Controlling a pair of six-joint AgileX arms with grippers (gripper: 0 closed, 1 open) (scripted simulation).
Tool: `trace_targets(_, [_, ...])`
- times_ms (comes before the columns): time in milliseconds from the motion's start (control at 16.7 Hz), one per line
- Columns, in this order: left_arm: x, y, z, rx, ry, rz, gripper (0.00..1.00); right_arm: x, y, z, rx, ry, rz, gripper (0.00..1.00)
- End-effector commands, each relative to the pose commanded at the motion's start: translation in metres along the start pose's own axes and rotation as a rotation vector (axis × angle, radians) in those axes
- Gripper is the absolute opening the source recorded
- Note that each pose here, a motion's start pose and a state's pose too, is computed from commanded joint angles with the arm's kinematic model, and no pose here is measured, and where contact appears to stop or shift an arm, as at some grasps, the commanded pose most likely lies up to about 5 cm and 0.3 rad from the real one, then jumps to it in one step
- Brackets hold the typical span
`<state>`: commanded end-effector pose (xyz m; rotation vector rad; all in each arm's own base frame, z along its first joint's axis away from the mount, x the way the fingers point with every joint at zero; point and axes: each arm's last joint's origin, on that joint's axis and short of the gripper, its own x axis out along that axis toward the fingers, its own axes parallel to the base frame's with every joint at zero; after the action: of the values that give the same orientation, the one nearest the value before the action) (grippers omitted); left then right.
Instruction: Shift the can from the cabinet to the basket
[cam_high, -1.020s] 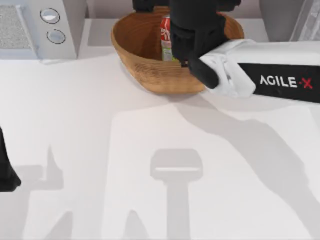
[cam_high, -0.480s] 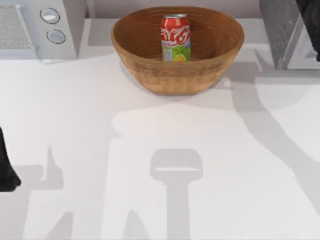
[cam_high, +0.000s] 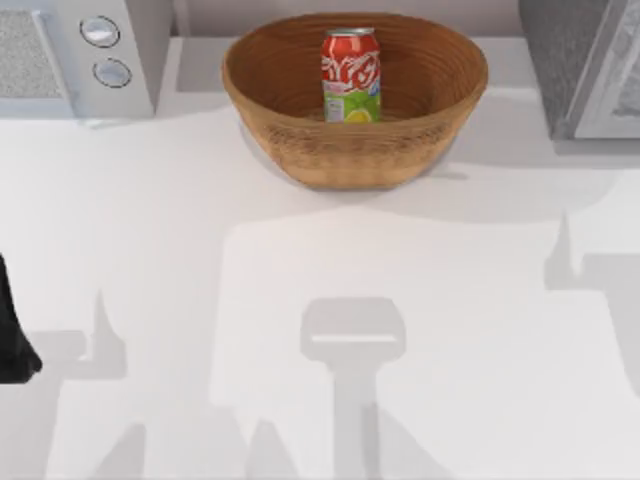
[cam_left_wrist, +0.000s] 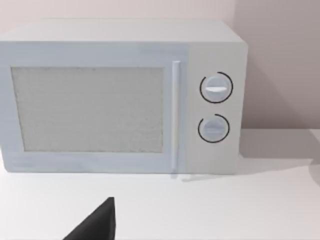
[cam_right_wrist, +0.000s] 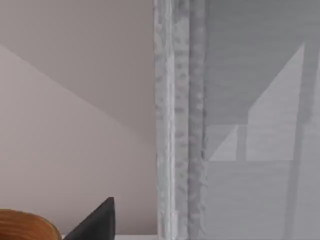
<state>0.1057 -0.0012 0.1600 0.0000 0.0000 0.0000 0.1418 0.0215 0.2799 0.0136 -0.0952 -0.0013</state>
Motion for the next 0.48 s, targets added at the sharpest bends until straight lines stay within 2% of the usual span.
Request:
trace_targets(180, [0.0, 0.0, 0.0, 0.0, 0.0, 0.0, 1.0, -0.032, -0.014, -0.049, -0.009, 0.021, 0.001, 1.0])
trace_targets(480, [0.0, 0.0, 0.0, 0.0, 0.0, 0.0, 1.0, -0.047, -0.024, -0.11, -0.014, 0.088, 0.001, 1.0])
